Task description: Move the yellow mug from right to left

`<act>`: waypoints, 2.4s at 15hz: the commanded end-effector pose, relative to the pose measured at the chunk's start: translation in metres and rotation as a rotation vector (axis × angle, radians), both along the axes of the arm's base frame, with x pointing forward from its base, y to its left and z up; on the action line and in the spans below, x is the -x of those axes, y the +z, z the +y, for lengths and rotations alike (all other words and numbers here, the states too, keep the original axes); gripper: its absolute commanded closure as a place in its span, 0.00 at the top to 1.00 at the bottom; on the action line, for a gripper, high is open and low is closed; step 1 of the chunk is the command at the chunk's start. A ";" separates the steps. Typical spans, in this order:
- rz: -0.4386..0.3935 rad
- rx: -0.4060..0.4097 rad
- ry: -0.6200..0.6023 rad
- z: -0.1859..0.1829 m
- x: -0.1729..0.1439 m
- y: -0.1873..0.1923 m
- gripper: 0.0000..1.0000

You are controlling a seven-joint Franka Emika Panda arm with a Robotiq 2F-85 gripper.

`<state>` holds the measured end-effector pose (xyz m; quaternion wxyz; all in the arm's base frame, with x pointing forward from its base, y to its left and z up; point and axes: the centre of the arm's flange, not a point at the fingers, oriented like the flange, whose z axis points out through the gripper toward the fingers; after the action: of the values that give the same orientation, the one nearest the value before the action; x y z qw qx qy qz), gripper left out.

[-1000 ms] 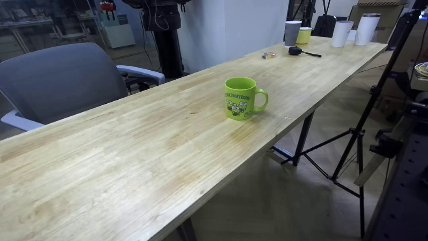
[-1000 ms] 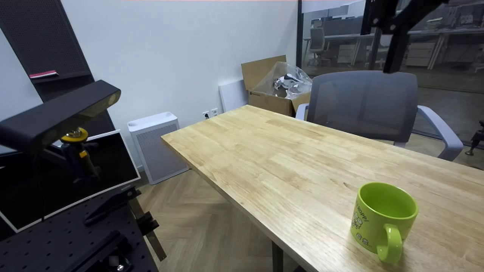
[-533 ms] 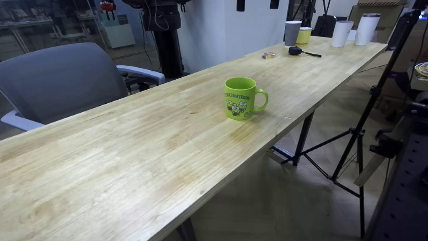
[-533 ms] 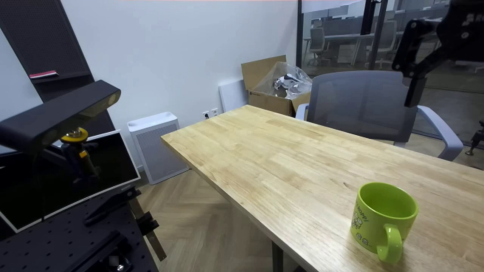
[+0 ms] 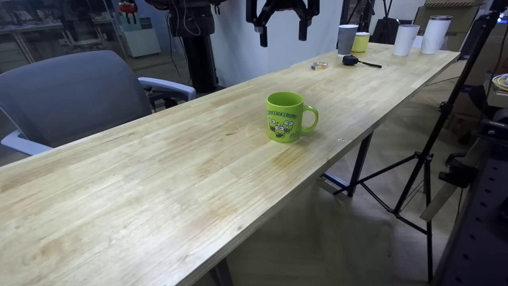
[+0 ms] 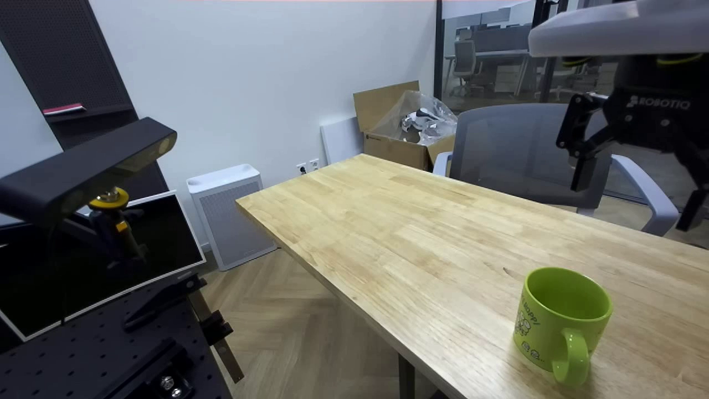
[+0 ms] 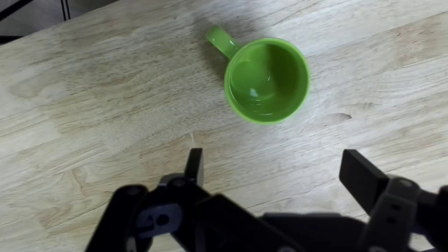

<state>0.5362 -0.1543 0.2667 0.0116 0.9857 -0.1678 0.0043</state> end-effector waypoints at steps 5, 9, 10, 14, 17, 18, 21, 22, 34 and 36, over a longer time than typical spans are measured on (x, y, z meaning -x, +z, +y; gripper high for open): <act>0.039 0.033 -0.024 0.045 -0.033 -0.025 1.00; 0.068 0.033 -0.026 0.066 -0.028 -0.038 1.00; 0.069 0.037 -0.027 0.069 -0.025 -0.041 1.00; 0.090 0.040 -0.047 0.075 -0.016 -0.049 1.00; 0.102 0.033 -0.062 0.077 -0.009 -0.058 1.00; 0.106 0.026 -0.065 0.077 -0.005 -0.060 1.00; 0.111 0.012 -0.069 0.075 0.004 -0.065 1.00; 0.103 0.008 -0.072 0.073 0.008 -0.067 1.00; -0.021 -0.055 -0.127 0.047 0.011 -0.069 1.00; -0.025 -0.055 -0.126 0.043 0.010 -0.073 1.00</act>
<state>0.5285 -0.1073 0.1920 -0.0087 0.9737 -0.2276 0.0011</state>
